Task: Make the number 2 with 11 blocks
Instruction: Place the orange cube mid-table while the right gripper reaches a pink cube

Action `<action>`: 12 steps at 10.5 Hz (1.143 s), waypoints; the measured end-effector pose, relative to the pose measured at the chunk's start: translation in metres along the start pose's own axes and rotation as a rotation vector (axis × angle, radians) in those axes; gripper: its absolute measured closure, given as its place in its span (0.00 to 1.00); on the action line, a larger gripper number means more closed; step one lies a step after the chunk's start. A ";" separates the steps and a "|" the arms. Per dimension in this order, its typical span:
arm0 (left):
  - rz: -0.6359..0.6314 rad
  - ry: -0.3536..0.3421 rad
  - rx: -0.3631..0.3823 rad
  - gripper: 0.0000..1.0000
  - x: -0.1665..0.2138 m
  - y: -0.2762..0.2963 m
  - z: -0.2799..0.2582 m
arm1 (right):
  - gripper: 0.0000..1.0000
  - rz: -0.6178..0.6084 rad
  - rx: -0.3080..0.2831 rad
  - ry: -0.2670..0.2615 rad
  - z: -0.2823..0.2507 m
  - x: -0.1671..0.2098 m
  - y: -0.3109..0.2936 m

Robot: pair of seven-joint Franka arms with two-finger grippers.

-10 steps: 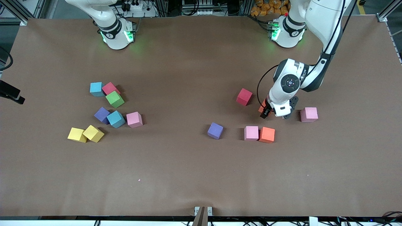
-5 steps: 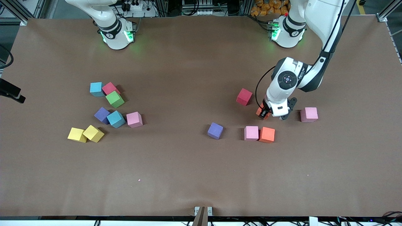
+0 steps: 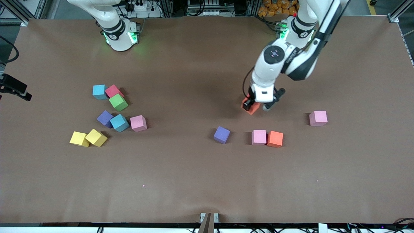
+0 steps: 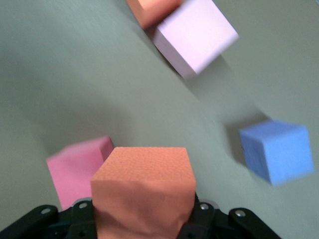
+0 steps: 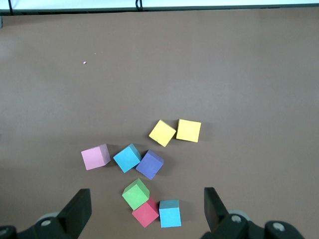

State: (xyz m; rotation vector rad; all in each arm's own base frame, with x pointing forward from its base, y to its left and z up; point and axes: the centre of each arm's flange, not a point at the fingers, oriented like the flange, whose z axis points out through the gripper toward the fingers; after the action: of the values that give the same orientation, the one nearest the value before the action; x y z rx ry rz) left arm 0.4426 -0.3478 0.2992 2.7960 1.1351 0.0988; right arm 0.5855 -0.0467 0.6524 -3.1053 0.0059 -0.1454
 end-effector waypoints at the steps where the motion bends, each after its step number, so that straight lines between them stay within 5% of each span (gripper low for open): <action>1: 0.041 -0.013 -0.016 0.41 -0.026 0.008 -0.006 | 0.00 -0.010 0.002 0.001 0.000 0.000 -0.005; 5: 0.296 -0.057 0.014 0.41 -0.158 0.004 0.011 | 0.00 -0.167 0.025 -0.028 0.011 0.000 -0.101; 9: 0.568 -0.048 0.120 0.41 -0.233 -0.031 0.080 | 0.00 -0.182 0.024 -0.159 0.055 -0.007 -0.112; 12: 0.753 -0.043 0.107 0.41 -0.263 -0.037 0.084 | 0.00 -0.170 0.026 -0.117 0.114 -0.001 -0.112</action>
State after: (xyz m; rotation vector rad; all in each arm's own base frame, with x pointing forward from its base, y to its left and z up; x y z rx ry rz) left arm 0.2374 -0.5120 0.2072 3.1322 0.0289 0.0432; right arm 0.5956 0.0691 0.5422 -3.0799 -0.2605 0.0318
